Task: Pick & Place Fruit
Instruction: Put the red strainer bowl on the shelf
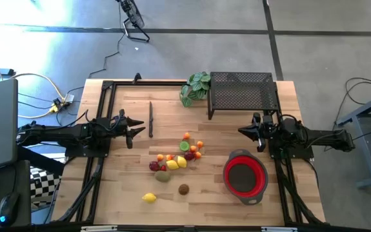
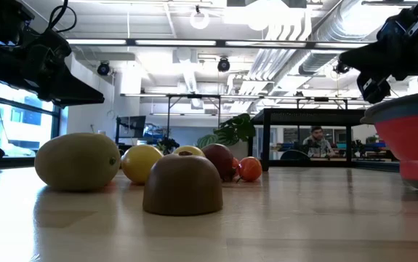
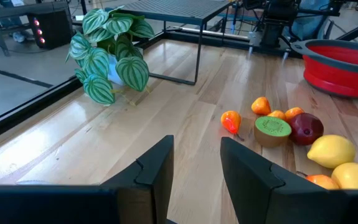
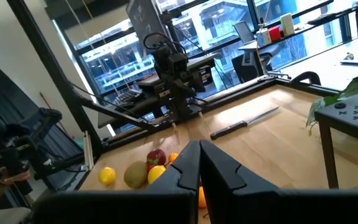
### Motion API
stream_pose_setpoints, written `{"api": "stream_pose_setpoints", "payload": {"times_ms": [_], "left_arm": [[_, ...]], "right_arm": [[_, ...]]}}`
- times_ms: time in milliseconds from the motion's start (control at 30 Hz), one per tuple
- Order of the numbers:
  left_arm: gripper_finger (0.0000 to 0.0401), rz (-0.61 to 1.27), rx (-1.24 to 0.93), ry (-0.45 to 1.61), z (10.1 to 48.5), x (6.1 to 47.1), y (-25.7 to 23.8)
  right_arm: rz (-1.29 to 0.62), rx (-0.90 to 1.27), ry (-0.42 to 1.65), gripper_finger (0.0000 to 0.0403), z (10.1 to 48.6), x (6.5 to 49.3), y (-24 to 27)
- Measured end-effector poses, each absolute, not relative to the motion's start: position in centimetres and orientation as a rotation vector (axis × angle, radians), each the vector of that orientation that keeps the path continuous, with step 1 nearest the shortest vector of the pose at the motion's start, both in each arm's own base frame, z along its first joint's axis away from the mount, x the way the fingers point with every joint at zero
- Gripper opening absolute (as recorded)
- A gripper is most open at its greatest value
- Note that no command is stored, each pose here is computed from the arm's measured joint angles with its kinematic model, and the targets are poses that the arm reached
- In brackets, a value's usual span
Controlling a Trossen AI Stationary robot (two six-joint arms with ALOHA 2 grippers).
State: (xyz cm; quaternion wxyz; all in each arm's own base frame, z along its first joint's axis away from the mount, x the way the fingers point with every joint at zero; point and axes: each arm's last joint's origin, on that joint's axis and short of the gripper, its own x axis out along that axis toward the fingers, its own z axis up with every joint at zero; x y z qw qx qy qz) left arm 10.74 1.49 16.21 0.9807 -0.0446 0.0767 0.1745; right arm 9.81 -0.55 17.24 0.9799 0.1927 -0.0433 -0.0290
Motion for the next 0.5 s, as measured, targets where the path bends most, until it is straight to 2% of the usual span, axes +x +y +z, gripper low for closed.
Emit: {"api": "stream_pose_setpoints", "payload": {"times_ms": [267, 500], "left_arm": [[0.0127, 0.352, -0.090, 0.154, 16.22, 10.74, 1.50], [0.0127, 0.351, -0.090, 0.154, 16.22, 10.74, 1.49]], "right_arm": [[-0.062, 0.379, -0.087, 0.0003, 17.24, 9.81, -0.56], [-0.067, 0.169, -0.080, 0.0003, 17.24, 9.81, -0.55]]}}
